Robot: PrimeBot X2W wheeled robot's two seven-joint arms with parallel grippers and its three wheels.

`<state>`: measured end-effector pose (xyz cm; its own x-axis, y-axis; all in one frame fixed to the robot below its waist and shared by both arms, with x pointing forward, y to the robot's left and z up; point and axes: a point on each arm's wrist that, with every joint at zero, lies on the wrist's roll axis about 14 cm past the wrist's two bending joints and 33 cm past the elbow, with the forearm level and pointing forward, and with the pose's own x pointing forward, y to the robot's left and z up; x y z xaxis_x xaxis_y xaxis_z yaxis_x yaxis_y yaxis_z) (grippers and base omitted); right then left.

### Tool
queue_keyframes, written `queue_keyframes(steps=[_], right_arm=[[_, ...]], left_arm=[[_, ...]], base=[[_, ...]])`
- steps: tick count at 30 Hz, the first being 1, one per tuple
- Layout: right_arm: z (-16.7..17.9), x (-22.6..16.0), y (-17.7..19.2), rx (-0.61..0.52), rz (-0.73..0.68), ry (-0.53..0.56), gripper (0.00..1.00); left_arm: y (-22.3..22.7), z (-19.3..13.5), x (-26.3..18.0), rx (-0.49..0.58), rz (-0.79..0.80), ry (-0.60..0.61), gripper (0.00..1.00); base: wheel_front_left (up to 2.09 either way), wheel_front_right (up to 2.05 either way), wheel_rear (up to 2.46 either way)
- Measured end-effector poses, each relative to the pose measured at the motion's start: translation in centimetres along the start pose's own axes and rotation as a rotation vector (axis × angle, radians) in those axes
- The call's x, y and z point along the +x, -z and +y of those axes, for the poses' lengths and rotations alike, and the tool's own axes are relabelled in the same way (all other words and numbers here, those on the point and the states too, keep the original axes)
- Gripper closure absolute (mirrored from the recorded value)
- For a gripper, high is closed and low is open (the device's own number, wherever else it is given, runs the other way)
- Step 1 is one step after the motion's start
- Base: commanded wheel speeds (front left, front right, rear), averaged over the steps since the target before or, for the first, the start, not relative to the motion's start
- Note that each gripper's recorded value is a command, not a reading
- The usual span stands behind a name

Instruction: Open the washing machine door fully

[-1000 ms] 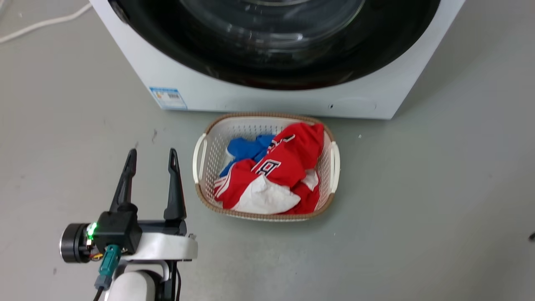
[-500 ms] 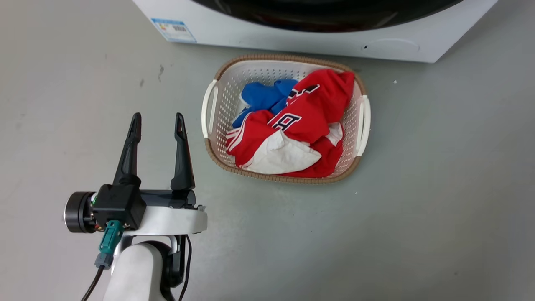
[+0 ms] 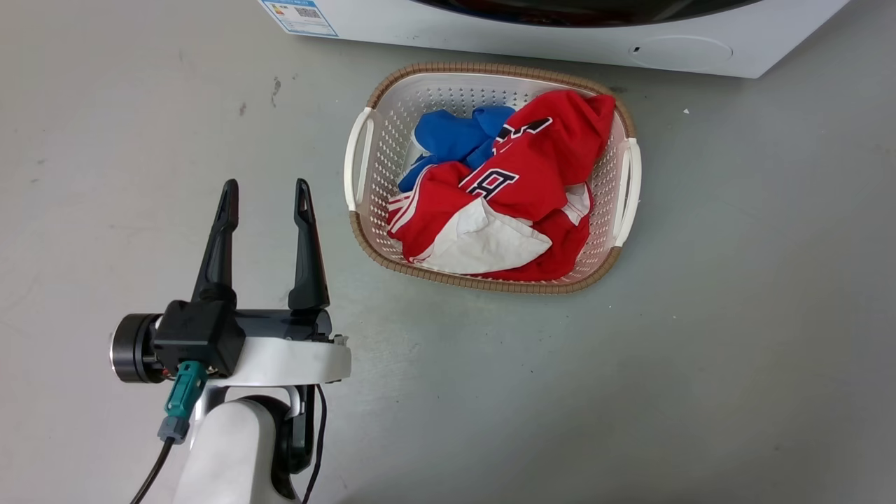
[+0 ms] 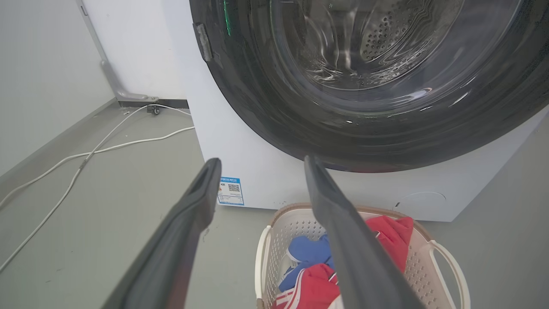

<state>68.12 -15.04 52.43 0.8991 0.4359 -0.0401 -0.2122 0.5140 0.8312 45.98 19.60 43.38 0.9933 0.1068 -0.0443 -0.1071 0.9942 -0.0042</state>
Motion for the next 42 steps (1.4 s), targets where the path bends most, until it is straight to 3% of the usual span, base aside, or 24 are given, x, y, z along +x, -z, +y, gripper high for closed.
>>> queue_keyframes(steps=[7, 20, 25, 42], right_arm=[[0.7, -0.9, 1.2, -0.037, 0.066, -0.006, 1.0], [4.2, -6.6, 4.6, -0.066, 0.205, -0.075, 1.0], [6.2, -8.4, 8.6, -0.054, 0.301, -0.137, 1.0], [10.4, -14.5, 15.4, 0.034, 0.404, -0.249, 1.0]], left_arm=[[-0.6, 0.0, 0.0, -0.008, -0.016, -0.005, 0.0], [-3.2, -0.8, -0.9, -0.004, -0.074, 0.026, 0.0], [-3.5, -1.0, -1.3, -0.009, -0.08, 0.036, 0.0], [-5.4, -0.4, -3.1, -0.009, -0.115, 0.023, 0.0]], base=[[0.0, 0.0, 0.0], [0.0, 0.0, 0.0], [0.0, 0.0, 0.0], [0.0, 0.0, 0.0]])
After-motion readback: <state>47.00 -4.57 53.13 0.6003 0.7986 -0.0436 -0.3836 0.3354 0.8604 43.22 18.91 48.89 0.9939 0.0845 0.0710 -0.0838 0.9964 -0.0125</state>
